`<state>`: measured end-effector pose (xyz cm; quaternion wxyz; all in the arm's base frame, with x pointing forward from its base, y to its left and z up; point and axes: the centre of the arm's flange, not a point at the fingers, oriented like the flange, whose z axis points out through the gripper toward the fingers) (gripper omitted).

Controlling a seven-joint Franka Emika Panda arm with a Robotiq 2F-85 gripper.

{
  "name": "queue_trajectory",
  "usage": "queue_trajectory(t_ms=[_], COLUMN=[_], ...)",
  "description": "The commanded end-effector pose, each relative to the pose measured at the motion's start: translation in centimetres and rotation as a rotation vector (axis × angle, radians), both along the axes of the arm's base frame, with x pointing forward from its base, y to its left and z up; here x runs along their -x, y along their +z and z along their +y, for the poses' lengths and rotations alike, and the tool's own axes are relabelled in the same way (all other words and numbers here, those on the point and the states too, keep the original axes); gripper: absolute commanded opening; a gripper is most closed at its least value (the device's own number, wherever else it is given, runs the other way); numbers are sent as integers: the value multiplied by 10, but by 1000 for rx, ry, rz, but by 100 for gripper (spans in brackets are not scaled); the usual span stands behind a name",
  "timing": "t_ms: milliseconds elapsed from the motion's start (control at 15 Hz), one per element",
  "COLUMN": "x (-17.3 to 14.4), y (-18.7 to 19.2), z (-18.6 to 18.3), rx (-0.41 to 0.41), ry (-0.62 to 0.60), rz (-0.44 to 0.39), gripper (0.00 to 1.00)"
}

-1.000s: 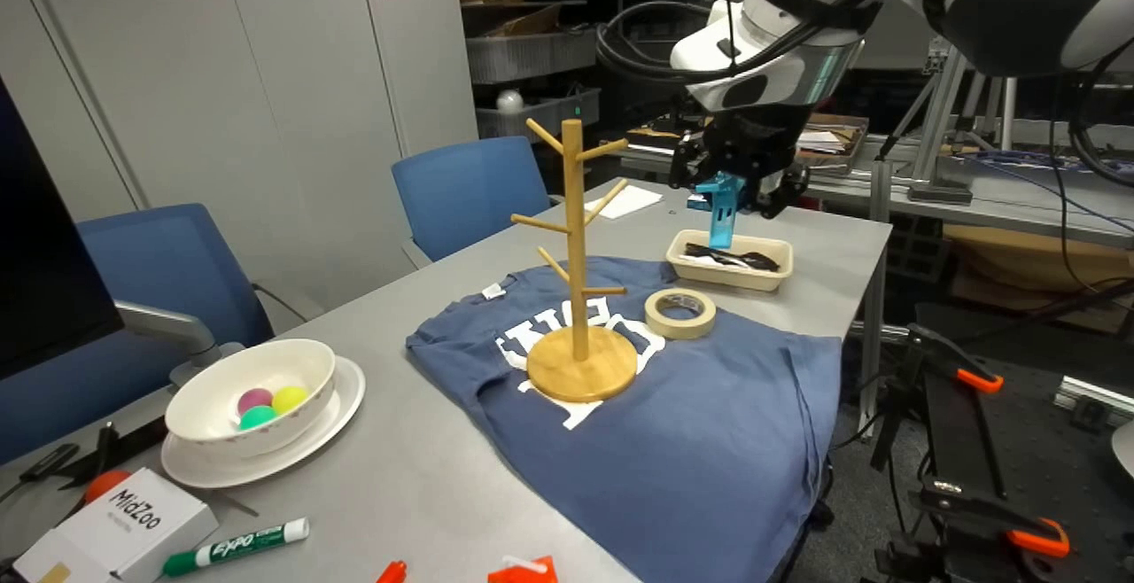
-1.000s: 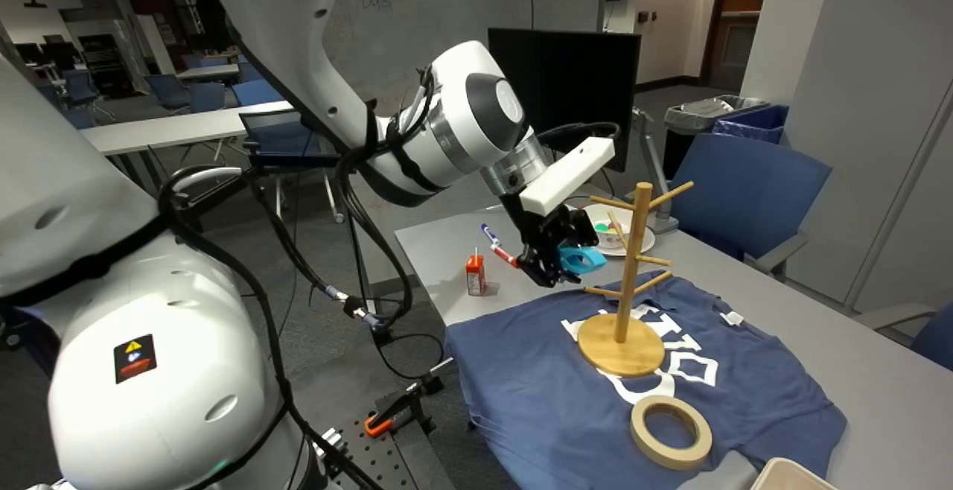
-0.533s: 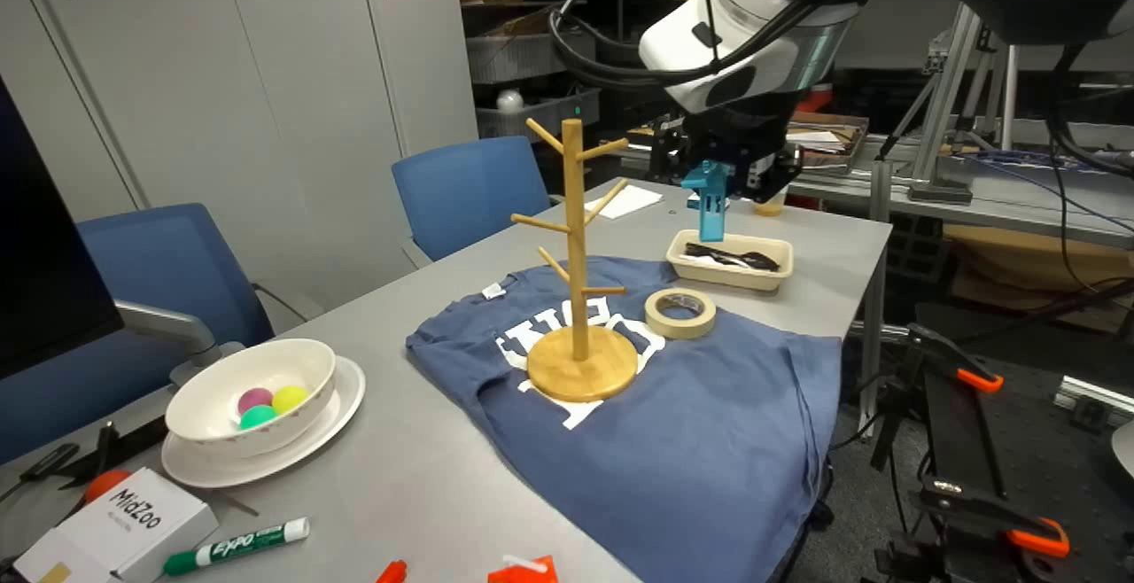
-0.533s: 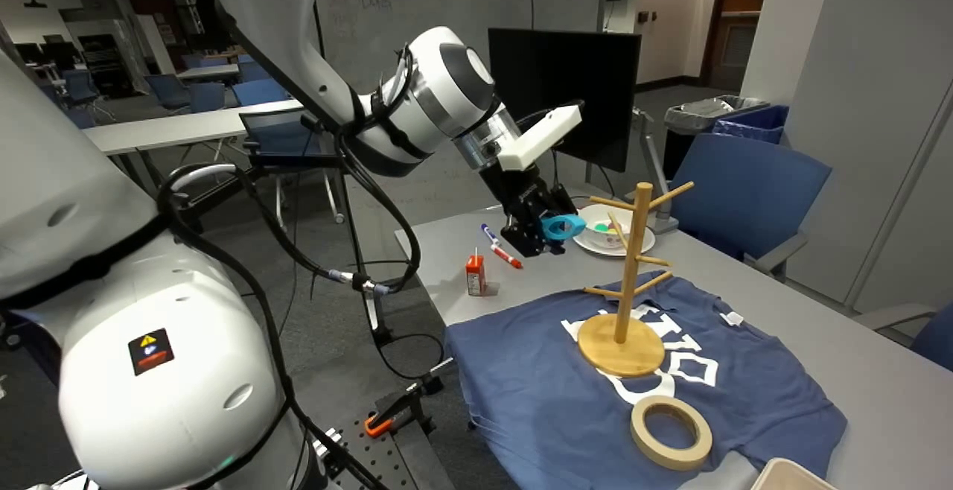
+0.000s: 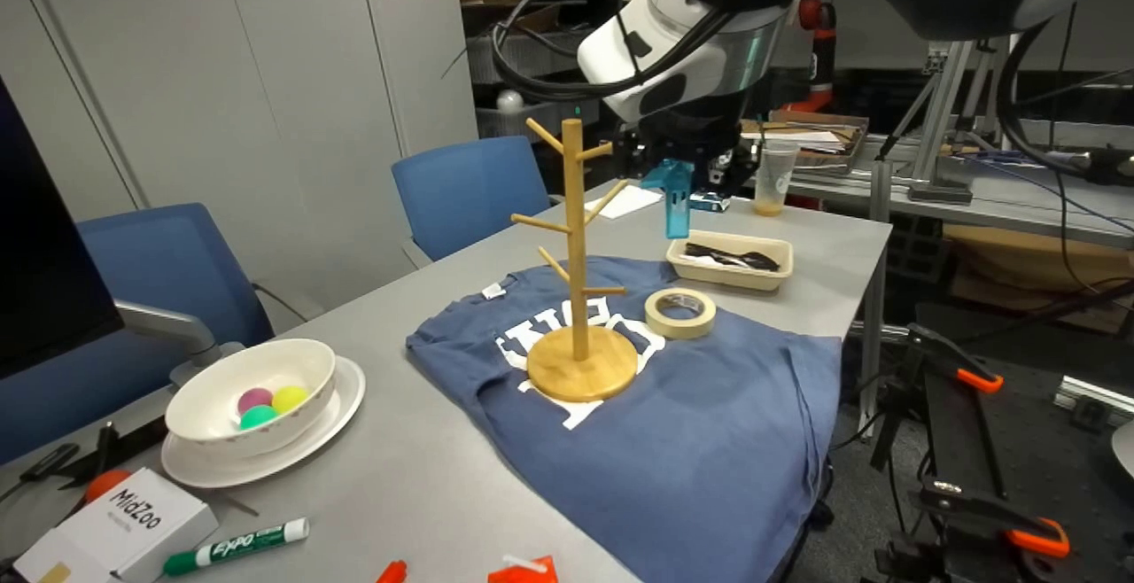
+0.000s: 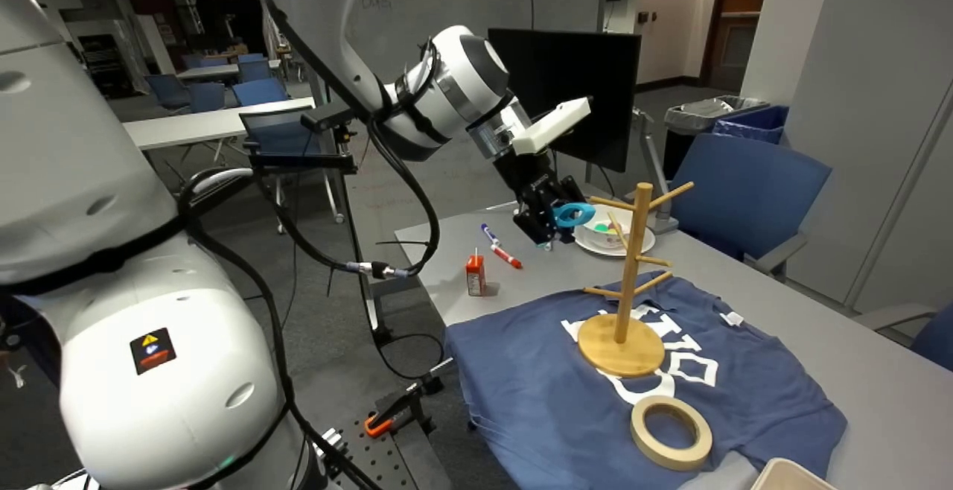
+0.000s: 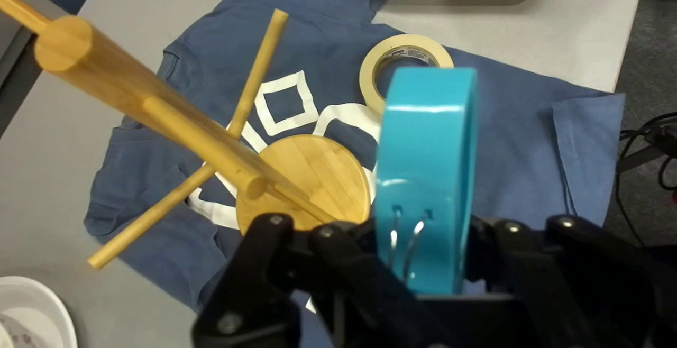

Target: Remove the white tape from the wooden stand, place the blue clip on the wooden stand

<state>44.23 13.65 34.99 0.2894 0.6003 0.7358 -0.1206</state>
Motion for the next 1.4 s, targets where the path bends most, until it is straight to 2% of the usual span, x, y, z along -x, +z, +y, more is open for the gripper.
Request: queue_trajectory(t_ms=[0,467,533,1333], x=[-16,2,-2,-1], y=[-3,0,-11,-10], z=[18,27,24,26], rx=[29,37,37,28], ry=[2,10,11,6], rz=[32,70,50,52], gripper=[1,1,4,4])
